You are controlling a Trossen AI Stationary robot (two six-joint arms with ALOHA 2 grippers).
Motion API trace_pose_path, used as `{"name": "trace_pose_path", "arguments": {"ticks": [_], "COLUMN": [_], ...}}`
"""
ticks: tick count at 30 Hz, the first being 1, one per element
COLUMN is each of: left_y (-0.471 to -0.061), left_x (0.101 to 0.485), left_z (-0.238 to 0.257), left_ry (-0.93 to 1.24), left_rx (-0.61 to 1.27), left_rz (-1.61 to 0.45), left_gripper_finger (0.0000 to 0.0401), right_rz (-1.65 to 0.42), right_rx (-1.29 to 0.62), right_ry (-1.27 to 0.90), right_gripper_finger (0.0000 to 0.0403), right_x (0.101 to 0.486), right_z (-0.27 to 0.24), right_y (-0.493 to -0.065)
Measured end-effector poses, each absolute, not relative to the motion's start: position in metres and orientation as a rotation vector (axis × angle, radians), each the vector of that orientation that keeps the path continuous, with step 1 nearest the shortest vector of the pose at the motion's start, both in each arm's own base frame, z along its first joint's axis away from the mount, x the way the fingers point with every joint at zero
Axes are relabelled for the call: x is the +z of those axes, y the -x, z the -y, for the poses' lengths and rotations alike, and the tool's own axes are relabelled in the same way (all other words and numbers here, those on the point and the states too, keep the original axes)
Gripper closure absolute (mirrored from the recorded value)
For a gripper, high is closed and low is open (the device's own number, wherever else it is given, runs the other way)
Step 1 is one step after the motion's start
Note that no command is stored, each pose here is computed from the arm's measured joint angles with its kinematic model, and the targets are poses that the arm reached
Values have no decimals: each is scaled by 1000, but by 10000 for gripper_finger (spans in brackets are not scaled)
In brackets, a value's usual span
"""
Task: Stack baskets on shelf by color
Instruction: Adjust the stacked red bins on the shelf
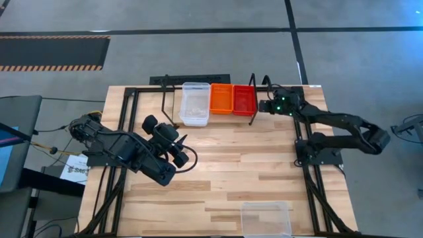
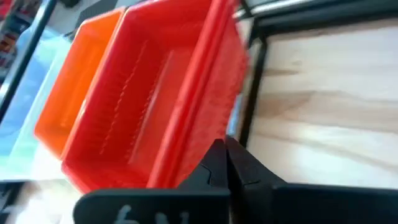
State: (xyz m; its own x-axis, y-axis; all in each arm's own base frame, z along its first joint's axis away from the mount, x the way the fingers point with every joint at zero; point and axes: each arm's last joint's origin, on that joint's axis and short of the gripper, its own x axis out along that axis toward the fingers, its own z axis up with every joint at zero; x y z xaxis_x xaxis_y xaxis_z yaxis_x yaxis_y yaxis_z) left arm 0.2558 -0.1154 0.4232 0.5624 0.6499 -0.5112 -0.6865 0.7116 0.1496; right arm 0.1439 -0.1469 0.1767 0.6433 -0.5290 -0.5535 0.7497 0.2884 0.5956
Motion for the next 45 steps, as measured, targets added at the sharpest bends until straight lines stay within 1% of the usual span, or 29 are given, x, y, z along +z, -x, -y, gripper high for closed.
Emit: {"name": "trace_pose_path", "arguments": {"ticks": [5,16,24,27,45], "left_y": [-256,-256,-256,-256,-256], "left_x": [423,423,423,423,423], "left_z": [115,116,115,115,115], "left_ry": [69,69,69,70,83], "left_rx": [787,788,789,789,793], "left_rz": [-573,-572,-571,-571,-566], "left_gripper_finger": [232,232,232,232,232], "right_rz": [-269,-287,-140,-123,-211], "right_rx": [-887,-864,-744,-731,-761], "right_ry": [-928,-938,-918,-912,-918], "right_gripper_finger": [403,403,403,403,403], "right_x": [181,175,190,191,183], "right_z": [147,149,148,147,146], "right_y": [-137,-142,-155,-156,-154]}}
